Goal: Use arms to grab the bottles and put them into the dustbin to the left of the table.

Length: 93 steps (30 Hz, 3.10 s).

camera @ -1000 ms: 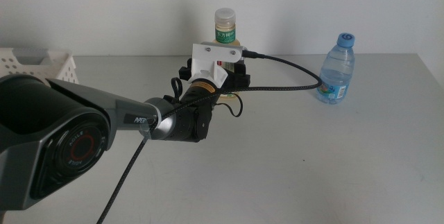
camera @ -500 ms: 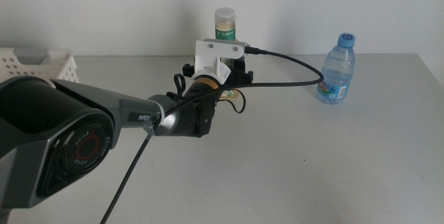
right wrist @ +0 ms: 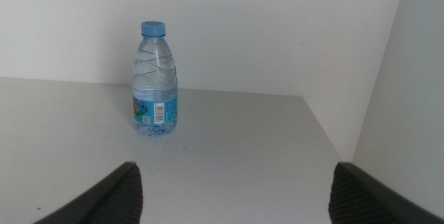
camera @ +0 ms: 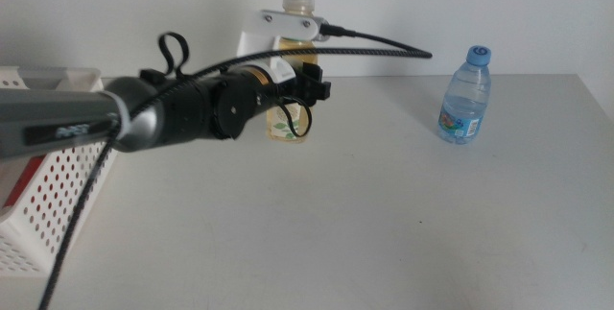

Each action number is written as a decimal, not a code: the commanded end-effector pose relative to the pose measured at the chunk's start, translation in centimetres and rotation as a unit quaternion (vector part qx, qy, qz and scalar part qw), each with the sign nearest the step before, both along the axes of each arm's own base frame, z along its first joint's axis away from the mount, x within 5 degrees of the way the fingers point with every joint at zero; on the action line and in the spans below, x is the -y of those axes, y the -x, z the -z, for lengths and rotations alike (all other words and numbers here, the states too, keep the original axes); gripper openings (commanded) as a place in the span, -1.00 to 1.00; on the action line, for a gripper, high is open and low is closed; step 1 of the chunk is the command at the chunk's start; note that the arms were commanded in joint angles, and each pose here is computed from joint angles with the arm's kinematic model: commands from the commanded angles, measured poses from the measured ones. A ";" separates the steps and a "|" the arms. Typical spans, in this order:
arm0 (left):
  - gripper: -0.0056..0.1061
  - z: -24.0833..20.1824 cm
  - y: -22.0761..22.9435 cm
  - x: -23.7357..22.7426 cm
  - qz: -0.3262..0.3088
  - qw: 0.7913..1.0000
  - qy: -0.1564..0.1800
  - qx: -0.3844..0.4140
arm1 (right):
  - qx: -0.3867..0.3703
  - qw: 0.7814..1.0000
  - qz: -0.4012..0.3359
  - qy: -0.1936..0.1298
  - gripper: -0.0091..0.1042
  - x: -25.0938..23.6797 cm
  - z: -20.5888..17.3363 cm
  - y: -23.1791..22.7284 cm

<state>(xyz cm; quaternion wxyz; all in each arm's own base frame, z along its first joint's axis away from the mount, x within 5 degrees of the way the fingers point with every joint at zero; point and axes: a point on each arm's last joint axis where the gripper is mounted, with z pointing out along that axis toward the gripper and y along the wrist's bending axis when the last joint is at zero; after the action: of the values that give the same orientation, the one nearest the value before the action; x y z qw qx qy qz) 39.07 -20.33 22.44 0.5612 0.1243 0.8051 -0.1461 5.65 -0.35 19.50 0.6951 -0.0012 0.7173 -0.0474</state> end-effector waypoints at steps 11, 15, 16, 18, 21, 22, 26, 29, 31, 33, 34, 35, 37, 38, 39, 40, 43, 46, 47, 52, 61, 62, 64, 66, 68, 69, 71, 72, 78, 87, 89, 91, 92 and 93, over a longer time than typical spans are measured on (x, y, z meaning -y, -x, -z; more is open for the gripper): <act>-0.93 -16.5 4.1 -11.4 -0.017 0.996 -0.027 -0.079 | 0.055 0.998 0.005 0.013 0.83 0.1 -1.2 0.2; -0.93 -19.3 4.6 -16.2 -0.048 0.987 -0.038 -0.149 | 0.055 0.998 0.005 0.013 0.83 0.1 -1.2 0.2; -0.93 -19.9 4.9 -17.4 -0.058 0.984 -0.041 -0.165 | 0.055 0.998 0.005 0.013 0.83 0.1 -1.2 0.2; -0.93 -20.8 5.2 -19.6 -0.078 0.978 -0.048 -0.189 | 0.055 0.998 0.005 0.013 0.83 0.1 -1.2 0.2; -0.93 -21.3 5.6 -22.9 -0.118 0.967 -0.060 -0.217 | 0.055 0.998 0.005 0.013 0.83 0.1 -1.2 0.2; -0.93 -21.1 5.8 -23.9 -0.131 0.962 -0.066 -0.229 | 0.055 0.998 0.005 0.013 0.83 0.1 -1.2 0.2; -0.93 -19.6 5.8 -27.0 -0.172 0.940 -0.093 -0.280 | 0.055 0.998 0.005 0.013 0.83 0.1 -1.2 0.2; -0.93 -18.1 5.2 -28.8 -0.185 0.928 -0.100 -0.307 | 0.055 0.998 0.005 0.013 0.83 0.1 -1.2 0.2; -0.93 -16.9 4.4 -29.6 -0.190 0.921 -0.101 -0.325 | 0.055 0.998 0.005 0.013 0.83 0.1 -1.2 0.2; -0.93 -15.5 3.6 -30.2 -0.196 0.912 -0.111 -0.342 | 0.055 0.998 0.005 0.013 0.83 0.1 -1.2 0.2; -0.93 -14.8 3.1 -30.6 -0.200 0.906 -0.120 -0.353 | 0.055 0.998 0.005 0.013 0.83 0.1 -1.2 0.2; -0.93 -14.2 2.8 -30.9 -0.205 0.901 -0.126 -0.361 | 0.055 0.998 0.005 0.013 0.83 0.1 -1.2 0.2; -0.93 -12.8 2.2 -31.4 -0.214 0.887 -0.134 -0.386 | 0.055 0.998 0.005 0.013 0.83 0.1 -1.2 0.2; -0.93 -12.3 2.0 -31.6 -0.215 0.882 -0.139 -0.395 | 0.055 0.998 0.005 0.013 0.83 0.1 -1.2 0.2; -0.93 -11.6 1.7 -31.8 -0.215 0.876 -0.145 -0.406 | 0.055 0.998 0.005 0.013 0.83 0.1 -1.2 0.2; -0.93 -10.9 1.5 -32.0 -0.214 0.871 -0.151 -0.416 | 0.055 0.998 0.005 0.013 0.83 0.1 -1.2 0.2; -0.93 -9.1 0.8 -32.6 -0.214 0.856 -0.167 -0.441 | 0.055 0.998 0.005 0.013 0.83 0.1 -1.2 0.2; -0.85 -8.0 0.2 -32.9 -0.214 0.849 -0.177 -0.450 | 0.055 0.998 0.005 0.013 0.83 0.1 -1.2 0.2; -0.80 -7.9 0.2 -32.9 -0.214 0.849 -0.177 -0.450 | 0.055 0.998 0.005 0.013 0.83 0.1 -1.2 0.2; -0.29 -7.1 -0.2 -32.7 -0.190 0.851 -0.179 -0.455 | 0.055 0.998 0.005 0.013 0.83 0.1 -1.2 0.2; 0.78 -7.4 -0.2 -31.0 -0.153 0.853 -0.170 -0.469 | 0.055 0.998 0.005 0.013 0.83 0.1 -1.2 0.2; 0.78 -7.7 -0.1 -30.7 -0.157 0.854 -0.175 -0.465 | 0.055 0.998 0.005 0.013 0.83 0.1 -1.2 0.2; 0.78 -8.6 0.2 -30.2 -0.166 0.856 -0.178 -0.457 | 0.055 0.998 0.005 0.013 0.83 0.1 -1.2 0.2; 0.78 -9.8 0.6 -29.7 -0.175 0.860 -0.178 -0.444 | 0.055 0.998 0.005 0.013 0.83 0.1 -1.2 0.2; 0.78 -11.3 1.2 -28.7 -0.186 0.869 -0.168 -0.427 | 0.055 0.998 0.005 0.013 0.83 0.1 -1.2 0.2; 0.78 -12.1 1.5 -28.1 -0.189 0.873 -0.164 -0.419 | 0.055 0.998 0.005 0.013 0.83 0.1 -1.2 0.2; 0.78 -13.9 2.4 -26.4 -0.197 0.884 -0.148 -0.397 | 0.055 0.998 0.005 0.013 0.83 0.1 -1.2 0.2; 0.78 -14.9 2.9 -25.7 -0.196 0.891 -0.144 -0.385 | 0.055 0.998 0.005 0.013 0.83 0.1 -1.2 0.2; 0.78 -19.7 6.4 -19.0 -0.113 0.944 -0.143 -0.274 | 0.055 0.998 0.005 0.013 0.83 0.1 -1.2 0.2; 0.78 -21.1 15.2 -12.6 0.025 0.985 -0.105 -0.137 | 0.055 0.998 0.005 0.013 0.83 0.1 -1.2 0.2; 0.78 -21.0 17.0 -12.1 0.040 0.988 -0.102 -0.110 | 0.055 0.998 0.005 0.013 0.83 0.1 -1.2 0.2; 0.78 -20.6 18.5 -12.1 0.049 0.989 -0.099 -0.097 | 0.055 0.998 0.005 0.013 0.83 0.1 -1.2 0.2; 0.78 -20.5 19.3 -12.2 0.052 0.990 -0.096 -0.091 | 0.055 0.998 0.005 0.013 0.83 0.1 -1.2 0.2; 0.78 -20.7 20.0 -12.3 0.055 0.990 -0.093 -0.086 | 0.055 0.998 0.005 0.013 0.83 0.1 -1.2 0.2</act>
<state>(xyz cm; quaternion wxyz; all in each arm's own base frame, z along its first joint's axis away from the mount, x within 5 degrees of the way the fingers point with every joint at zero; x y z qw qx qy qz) 20.37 -8.12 41.38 0.4104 0.2140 0.8814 -0.0940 5.65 -0.35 19.50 0.6951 -0.0012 0.7173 -0.0474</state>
